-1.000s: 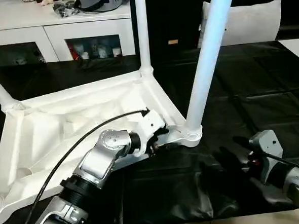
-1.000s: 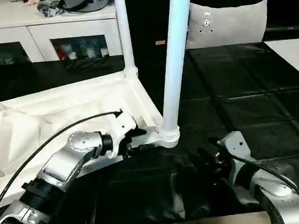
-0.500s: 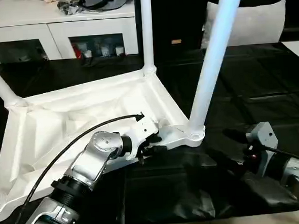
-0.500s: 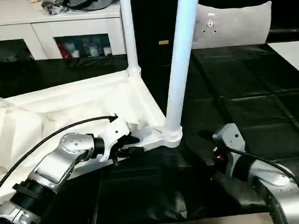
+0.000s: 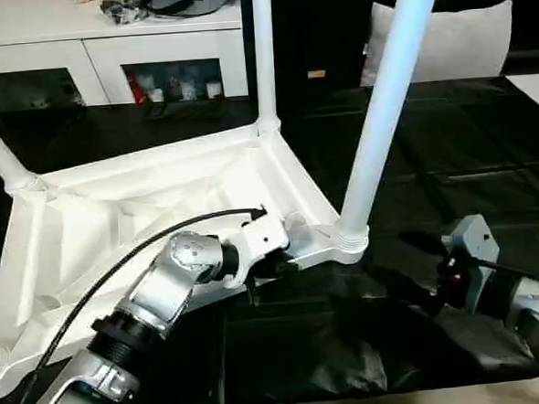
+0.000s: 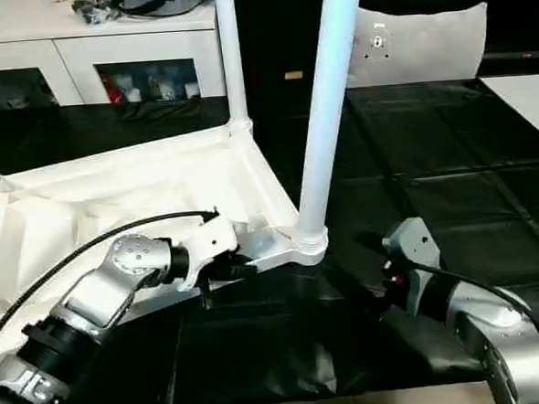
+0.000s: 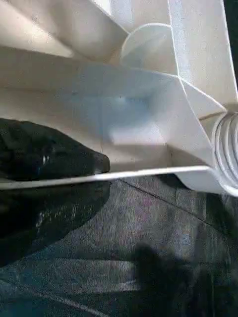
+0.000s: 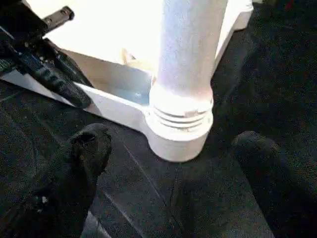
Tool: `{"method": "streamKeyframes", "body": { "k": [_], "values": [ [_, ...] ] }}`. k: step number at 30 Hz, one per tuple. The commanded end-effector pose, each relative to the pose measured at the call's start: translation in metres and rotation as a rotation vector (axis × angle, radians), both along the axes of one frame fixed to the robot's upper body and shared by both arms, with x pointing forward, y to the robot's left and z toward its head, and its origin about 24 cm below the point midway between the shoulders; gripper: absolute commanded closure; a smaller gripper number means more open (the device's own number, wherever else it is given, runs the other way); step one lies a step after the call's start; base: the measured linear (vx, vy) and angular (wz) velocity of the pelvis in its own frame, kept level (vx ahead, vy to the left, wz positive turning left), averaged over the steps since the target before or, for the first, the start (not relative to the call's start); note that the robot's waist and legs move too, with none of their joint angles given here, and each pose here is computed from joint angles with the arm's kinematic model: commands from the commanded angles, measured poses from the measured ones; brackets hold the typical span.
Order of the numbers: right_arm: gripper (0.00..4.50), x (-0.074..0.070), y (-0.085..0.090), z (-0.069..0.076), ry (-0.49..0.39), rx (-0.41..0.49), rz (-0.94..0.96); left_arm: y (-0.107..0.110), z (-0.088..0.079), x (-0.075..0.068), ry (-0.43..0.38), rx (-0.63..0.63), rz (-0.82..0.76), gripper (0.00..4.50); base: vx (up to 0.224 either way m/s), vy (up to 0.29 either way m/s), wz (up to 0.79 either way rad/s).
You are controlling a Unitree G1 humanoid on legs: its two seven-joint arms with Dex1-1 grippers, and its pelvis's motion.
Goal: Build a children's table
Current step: Rotate leg to tighten
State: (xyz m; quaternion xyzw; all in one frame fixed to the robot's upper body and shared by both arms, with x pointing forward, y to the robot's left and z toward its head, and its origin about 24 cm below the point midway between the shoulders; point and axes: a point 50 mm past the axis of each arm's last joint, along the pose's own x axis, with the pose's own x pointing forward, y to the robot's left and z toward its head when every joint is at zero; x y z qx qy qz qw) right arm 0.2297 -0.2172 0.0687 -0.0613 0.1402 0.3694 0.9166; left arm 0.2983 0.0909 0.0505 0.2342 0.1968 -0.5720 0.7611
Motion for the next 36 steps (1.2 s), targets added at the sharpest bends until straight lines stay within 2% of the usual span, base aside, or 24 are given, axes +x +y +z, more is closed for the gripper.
{"method": "streamKeyframes", "body": {
  "k": [1, 8, 13, 18, 20, 23, 25, 27, 28, 30, 32, 34, 36],
  "values": [
    [0.0, 0.002, 0.0, 0.002, -0.008, -0.013, 0.016, 0.008, -0.011, -0.001, 0.031, 0.076, 0.011, 4.47, 0.0, 0.0, 0.0],
    [0.0, 0.008, 0.0, 0.006, -0.018, -0.02, 0.058, 0.01, -0.011, -0.004, 0.051, 0.102, -0.06, 4.49, 0.0, 0.0, 0.0],
    [0.0, 0.012, 0.0, 0.009, -0.045, -0.019, 0.133, 0.013, -0.006, -0.007, 0.017, 0.057, -0.14, 4.49, 0.0, 0.0, 0.0],
    [0.0, 0.017, 0.0, 0.011, -0.053, 0.0, 0.215, 0.027, -0.003, -0.013, -0.003, 0.069, -0.214, 4.49, 0.0, 0.0, 0.0],
    [0.0, 0.019, 0.004, 0.011, -0.026, 0.036, 0.271, 0.031, -0.001, -0.019, -0.004, 0.061, -0.269, 4.49, 0.0, 0.0, 0.0],
    [0.37, 0.02, 0.012, 0.009, 0.032, 0.092, 0.381, 0.033, 0.002, -0.029, -0.003, 0.041, -0.331, 4.5, 0.0, 0.0, 0.0],
    [0.43, 0.02, 0.014, 0.009, 0.053, 0.104, 0.406, 0.034, 0.002, -0.03, -0.001, 0.033, -0.339, 4.5, 0.0, 0.0, 0.0],
    [0.81, 0.022, 0.02, 0.009, 0.075, 0.117, 0.47, 0.034, 0.004, -0.034, 0.014, 0.005, -0.349, 4.5, 0.0, 0.0, 0.0],
    [0.84, 0.022, 0.022, 0.009, 0.086, 0.12, 0.491, 0.034, 0.005, -0.035, 0.018, 0.001, -0.357, 4.5, 0.0, 0.0, 0.0],
    [0.9, 0.023, 0.024, 0.008, 0.107, 0.126, 0.52, 0.035, 0.005, -0.037, 0.022, 0.003, -0.368, 4.5, 0.0, 0.0, 0.0],
    [1.25, 0.024, 0.026, 0.007, 0.129, 0.132, 0.554, 0.036, 0.005, -0.037, 0.023, 0.006, -0.372, 4.5, 0.0, 0.0, 0.0],
    [1.29, 0.026, 0.029, 0.006, 0.152, 0.136, 0.587, 0.036, 0.005, -0.036, 0.023, 0.009, -0.37, 4.5, 0.0, 0.0, 0.0],
    [1.6, 0.027, 0.031, 0.004, 0.165, 0.133, 0.602, 0.037, 0.004, -0.036, 0.022, 0.012, -0.366, 4.5, 0.0, 0.0, 0.0]
  ]
}}
